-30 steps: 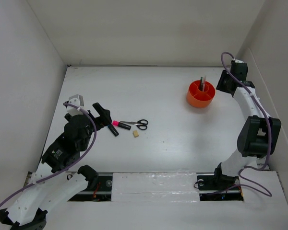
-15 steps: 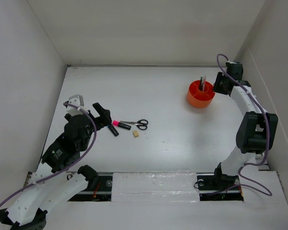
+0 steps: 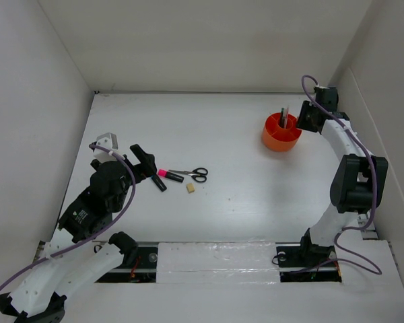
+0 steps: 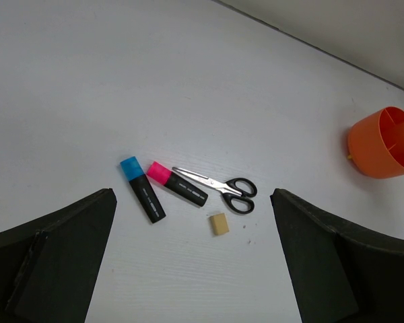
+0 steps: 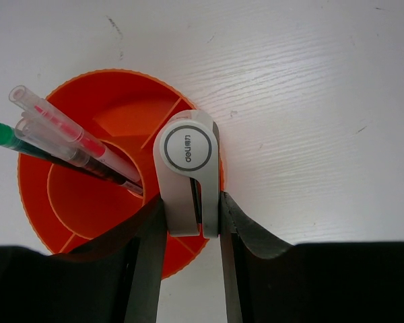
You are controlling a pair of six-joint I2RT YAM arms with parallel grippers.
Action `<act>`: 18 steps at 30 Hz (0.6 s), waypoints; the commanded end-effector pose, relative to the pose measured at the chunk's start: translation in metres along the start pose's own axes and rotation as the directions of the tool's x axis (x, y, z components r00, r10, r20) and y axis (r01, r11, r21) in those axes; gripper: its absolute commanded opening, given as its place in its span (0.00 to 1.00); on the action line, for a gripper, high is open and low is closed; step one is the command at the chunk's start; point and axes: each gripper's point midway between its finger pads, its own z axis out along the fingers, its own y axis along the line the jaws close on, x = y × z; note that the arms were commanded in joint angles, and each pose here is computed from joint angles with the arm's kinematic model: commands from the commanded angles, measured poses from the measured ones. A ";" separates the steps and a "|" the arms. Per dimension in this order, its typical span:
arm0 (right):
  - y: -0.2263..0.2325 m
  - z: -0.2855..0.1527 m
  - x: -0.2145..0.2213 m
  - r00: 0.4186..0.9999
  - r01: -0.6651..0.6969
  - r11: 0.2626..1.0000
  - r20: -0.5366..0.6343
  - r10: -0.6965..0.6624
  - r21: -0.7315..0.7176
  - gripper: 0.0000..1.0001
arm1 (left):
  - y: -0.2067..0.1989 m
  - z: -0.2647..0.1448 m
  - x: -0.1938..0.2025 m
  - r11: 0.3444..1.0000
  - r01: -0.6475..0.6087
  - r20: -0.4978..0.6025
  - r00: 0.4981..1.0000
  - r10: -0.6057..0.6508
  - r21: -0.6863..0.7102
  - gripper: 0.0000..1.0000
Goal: Sort the stationery into containers
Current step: Place the stapler in the storage box.
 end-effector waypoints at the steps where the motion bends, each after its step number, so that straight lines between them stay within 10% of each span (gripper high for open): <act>1: 0.012 -0.005 -0.024 0.998 0.010 1.000 0.063 -0.009 -0.029 0.00 | -0.003 0.000 -0.008 1.000 0.007 0.033 0.999 -0.007 0.015 1.00; 18: 0.014 -0.014 -0.013 0.998 0.012 0.998 0.055 -0.009 -0.055 0.01 | -0.003 0.000 -0.008 1.000 0.007 0.033 0.999 -0.007 0.015 1.00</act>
